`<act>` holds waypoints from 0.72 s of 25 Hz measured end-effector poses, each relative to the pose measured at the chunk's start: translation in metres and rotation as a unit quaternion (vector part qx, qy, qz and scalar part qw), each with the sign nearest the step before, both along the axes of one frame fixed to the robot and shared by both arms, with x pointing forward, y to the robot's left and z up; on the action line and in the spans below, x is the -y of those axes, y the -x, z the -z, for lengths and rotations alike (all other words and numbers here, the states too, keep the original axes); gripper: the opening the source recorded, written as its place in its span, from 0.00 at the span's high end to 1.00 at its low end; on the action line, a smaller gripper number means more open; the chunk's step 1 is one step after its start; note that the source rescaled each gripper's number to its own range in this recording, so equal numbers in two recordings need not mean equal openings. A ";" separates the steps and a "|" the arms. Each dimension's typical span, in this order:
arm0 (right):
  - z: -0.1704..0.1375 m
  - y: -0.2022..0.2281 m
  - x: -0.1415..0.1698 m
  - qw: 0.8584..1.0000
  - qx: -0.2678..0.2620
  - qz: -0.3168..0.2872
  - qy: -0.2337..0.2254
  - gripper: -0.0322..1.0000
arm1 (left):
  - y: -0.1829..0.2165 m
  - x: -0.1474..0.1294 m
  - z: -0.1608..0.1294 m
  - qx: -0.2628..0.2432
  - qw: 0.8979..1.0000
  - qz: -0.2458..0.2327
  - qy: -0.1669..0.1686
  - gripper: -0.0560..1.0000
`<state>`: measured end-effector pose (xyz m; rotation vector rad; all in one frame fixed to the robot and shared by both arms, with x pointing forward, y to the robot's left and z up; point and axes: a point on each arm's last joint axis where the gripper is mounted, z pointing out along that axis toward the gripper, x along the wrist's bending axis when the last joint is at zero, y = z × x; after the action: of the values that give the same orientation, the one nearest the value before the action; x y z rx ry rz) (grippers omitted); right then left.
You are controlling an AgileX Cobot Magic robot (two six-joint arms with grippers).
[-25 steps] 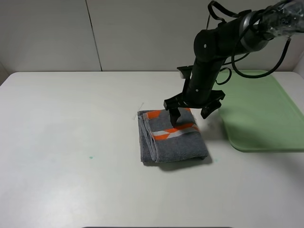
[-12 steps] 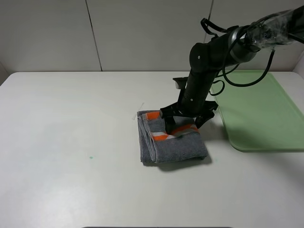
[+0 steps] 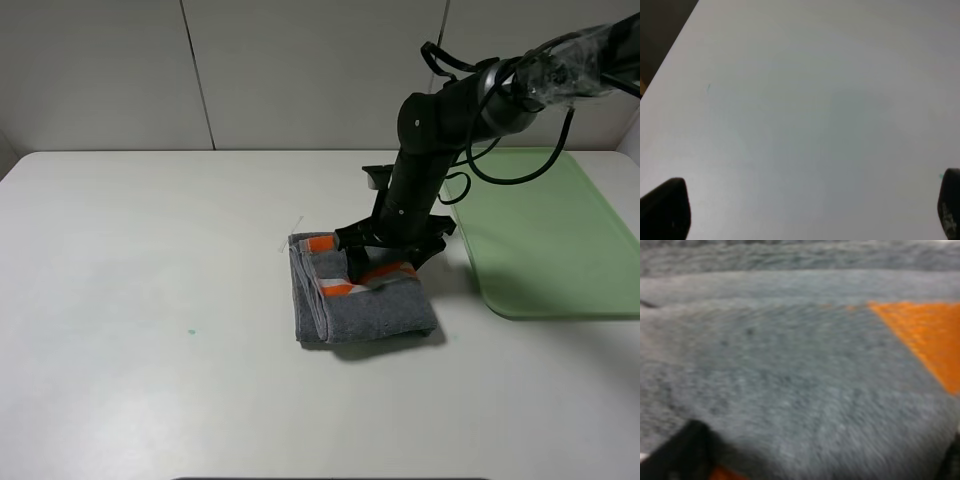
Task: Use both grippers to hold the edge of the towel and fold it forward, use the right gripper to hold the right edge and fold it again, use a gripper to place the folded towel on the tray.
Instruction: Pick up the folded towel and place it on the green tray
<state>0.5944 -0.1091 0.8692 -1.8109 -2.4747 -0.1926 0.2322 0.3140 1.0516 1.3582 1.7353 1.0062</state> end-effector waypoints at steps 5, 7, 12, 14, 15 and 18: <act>-0.001 0.001 -0.002 1.000 -0.003 0.004 -0.006 0.73 | 0.000 0.000 0.000 0.000 1.000 0.000 0.000 0.00; -0.002 0.001 -0.002 1.000 -0.002 0.004 -0.007 0.74 | 0.000 0.000 0.000 0.000 1.000 0.000 0.000 0.00; -0.002 0.001 -0.002 1.000 -0.002 0.003 -0.006 0.74 | 0.000 0.000 0.000 0.000 1.000 0.000 0.000 0.00; -0.002 0.001 -0.002 1.000 -0.002 0.003 -0.006 0.74 | 0.000 0.000 0.000 0.000 1.000 0.000 0.000 0.00; -0.003 0.001 -0.002 1.000 -0.001 0.003 -0.007 0.74 | 0.000 0.000 0.000 0.000 1.000 0.000 0.000 0.00; -0.005 0.001 -0.002 1.000 0.001 0.002 -0.006 0.74 | 0.000 0.000 0.000 0.000 1.000 0.000 0.000 0.00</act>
<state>0.5937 -0.1070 0.8744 -1.8123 -2.4649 -0.2094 0.2322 0.3140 1.0516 1.3582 1.7353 1.0062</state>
